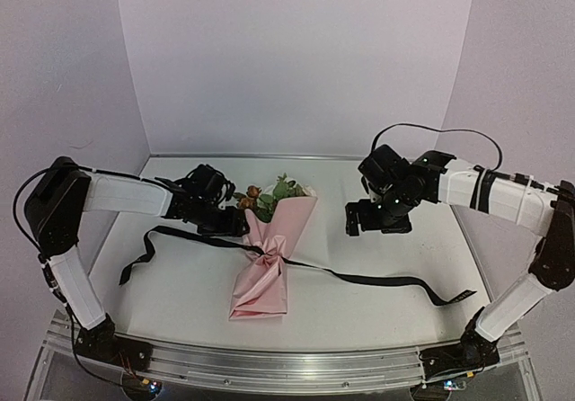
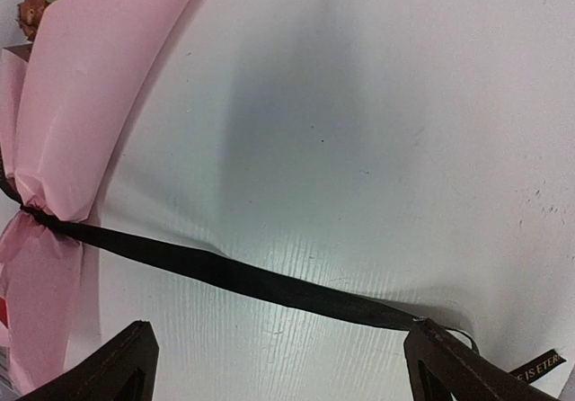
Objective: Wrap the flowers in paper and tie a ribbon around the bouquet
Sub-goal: Cross the half-tied ribbon over the folded bouquet.
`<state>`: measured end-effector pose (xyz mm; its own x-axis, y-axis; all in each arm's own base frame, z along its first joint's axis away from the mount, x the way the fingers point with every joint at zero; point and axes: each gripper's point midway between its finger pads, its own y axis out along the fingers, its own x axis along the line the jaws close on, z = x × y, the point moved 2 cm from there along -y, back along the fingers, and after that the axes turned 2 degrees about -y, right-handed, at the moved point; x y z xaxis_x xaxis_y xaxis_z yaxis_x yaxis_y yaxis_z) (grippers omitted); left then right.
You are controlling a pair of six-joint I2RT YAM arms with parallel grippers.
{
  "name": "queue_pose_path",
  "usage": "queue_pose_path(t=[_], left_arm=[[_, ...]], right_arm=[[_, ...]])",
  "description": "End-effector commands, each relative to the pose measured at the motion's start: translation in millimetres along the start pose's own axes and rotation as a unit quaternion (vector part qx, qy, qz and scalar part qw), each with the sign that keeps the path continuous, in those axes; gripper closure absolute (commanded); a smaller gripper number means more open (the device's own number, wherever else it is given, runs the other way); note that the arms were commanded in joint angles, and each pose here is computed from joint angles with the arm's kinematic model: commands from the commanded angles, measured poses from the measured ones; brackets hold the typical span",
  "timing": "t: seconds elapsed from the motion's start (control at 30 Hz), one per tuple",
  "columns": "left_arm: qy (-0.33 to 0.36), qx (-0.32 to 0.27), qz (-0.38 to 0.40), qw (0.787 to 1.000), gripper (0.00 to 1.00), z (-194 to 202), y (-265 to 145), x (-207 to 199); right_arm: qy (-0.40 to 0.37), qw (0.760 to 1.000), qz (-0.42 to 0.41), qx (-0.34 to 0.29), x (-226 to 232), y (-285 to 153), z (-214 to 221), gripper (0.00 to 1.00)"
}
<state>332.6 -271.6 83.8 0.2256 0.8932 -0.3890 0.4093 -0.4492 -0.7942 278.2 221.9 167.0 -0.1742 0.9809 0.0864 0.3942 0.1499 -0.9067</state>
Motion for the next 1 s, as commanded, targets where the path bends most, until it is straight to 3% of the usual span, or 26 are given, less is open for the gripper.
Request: queue_pose_path(t=[0.0,0.37,0.57,0.7,0.97], left_arm=[[0.057,-0.013,0.032,0.998,0.25,-11,10,-42],[0.117,0.015,0.075,0.990,0.27,19,33,-101],[0.125,0.002,0.087,0.988,0.27,22,10,-115],[0.131,-0.028,0.012,0.991,0.22,16,-11,-83],[0.197,0.018,-0.097,0.975,0.24,35,-7,-24]], right_arm=[[0.025,0.999,0.040,-0.015,-12,-2,-4,0.02],[-0.019,0.999,0.034,-0.021,11,4,13,0.10],[-0.045,0.999,0.009,-0.011,37,17,45,0.16],[-0.070,0.998,0.007,-0.003,47,22,62,0.19],[-0.092,0.996,0.007,0.019,50,29,88,0.24]])
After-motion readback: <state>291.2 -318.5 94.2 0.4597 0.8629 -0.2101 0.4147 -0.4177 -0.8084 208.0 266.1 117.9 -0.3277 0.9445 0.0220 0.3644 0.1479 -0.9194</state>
